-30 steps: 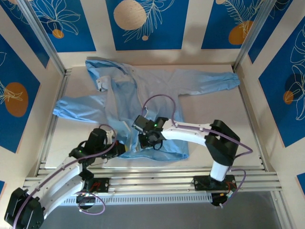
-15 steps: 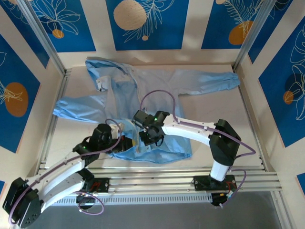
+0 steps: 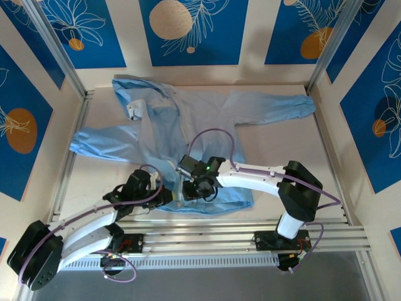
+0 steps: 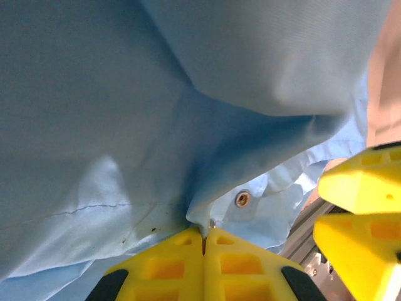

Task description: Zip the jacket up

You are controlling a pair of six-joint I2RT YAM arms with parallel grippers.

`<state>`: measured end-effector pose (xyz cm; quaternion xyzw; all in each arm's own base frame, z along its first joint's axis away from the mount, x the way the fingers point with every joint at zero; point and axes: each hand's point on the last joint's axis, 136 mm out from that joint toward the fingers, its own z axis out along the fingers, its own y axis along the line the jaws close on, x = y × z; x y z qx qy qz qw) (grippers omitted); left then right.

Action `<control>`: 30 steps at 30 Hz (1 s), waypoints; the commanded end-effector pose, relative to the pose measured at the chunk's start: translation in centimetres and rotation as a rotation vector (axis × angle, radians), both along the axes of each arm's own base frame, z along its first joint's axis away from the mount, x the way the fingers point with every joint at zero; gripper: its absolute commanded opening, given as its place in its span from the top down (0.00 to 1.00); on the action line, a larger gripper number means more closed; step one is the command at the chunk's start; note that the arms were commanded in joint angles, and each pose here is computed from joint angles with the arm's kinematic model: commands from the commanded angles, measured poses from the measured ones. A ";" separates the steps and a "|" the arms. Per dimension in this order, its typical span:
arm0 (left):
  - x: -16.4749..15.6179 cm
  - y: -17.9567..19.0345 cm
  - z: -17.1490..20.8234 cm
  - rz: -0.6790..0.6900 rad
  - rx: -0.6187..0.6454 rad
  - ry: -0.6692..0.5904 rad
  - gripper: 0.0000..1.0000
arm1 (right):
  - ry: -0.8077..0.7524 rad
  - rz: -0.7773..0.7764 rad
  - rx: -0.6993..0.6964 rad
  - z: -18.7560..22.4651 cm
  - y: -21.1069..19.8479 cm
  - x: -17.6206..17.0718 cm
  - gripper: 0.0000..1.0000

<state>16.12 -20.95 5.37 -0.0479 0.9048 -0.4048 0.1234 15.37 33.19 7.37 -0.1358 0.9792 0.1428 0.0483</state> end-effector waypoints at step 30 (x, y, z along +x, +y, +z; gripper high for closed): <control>-0.9 1.5 0.3 0.004 0.021 -0.020 1.00 | -0.097 -0.133 -0.224 -2.8 -2.7 1.7 0.93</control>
